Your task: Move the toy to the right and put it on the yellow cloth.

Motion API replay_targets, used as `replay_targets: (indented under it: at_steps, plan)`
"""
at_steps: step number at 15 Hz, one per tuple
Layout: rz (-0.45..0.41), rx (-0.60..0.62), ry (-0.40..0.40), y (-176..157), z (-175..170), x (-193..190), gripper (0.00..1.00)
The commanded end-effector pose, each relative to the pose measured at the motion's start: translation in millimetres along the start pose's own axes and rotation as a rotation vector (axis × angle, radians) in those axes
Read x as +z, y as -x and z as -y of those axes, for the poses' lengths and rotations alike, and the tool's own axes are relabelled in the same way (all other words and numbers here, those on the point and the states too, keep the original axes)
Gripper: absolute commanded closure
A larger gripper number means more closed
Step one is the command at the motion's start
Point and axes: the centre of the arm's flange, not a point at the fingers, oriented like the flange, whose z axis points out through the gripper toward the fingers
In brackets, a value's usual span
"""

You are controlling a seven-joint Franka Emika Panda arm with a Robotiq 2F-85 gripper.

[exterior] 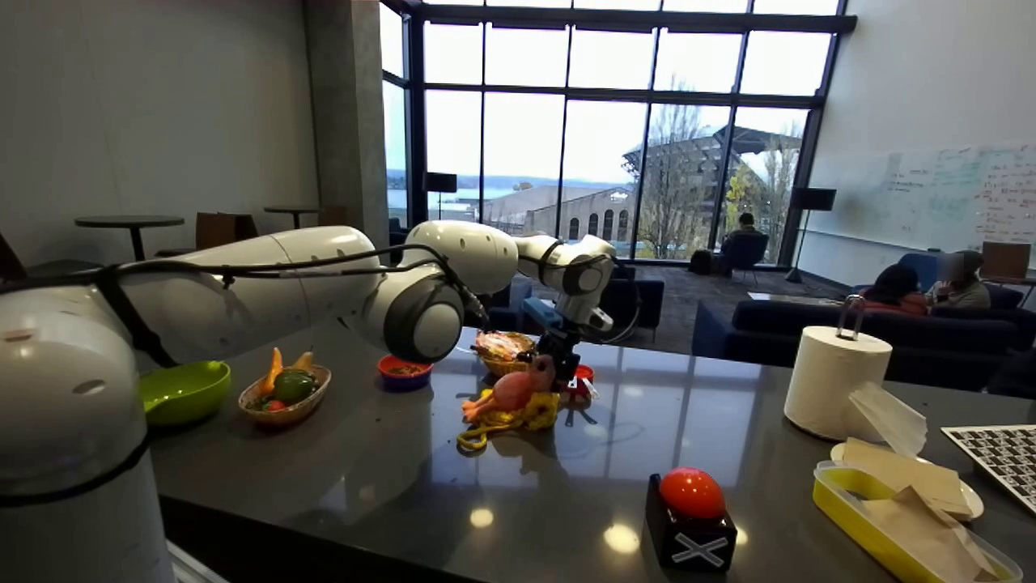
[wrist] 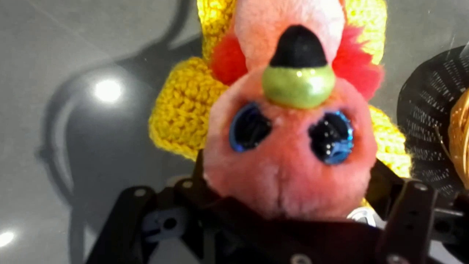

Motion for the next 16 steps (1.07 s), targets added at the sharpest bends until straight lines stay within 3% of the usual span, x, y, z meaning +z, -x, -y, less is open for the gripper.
replay_targets:
  at_steps: [1,9,16]
  plan:
    - [-0.076,-0.052,-0.026,59.8,-40.7,11.0,0.00]
    - [-0.243,-0.064,-0.066,45.1,-37.7,-15.6,0.00]
    - [-0.315,-0.095,-0.096,41.1,-29.5,-37.4,0.00]
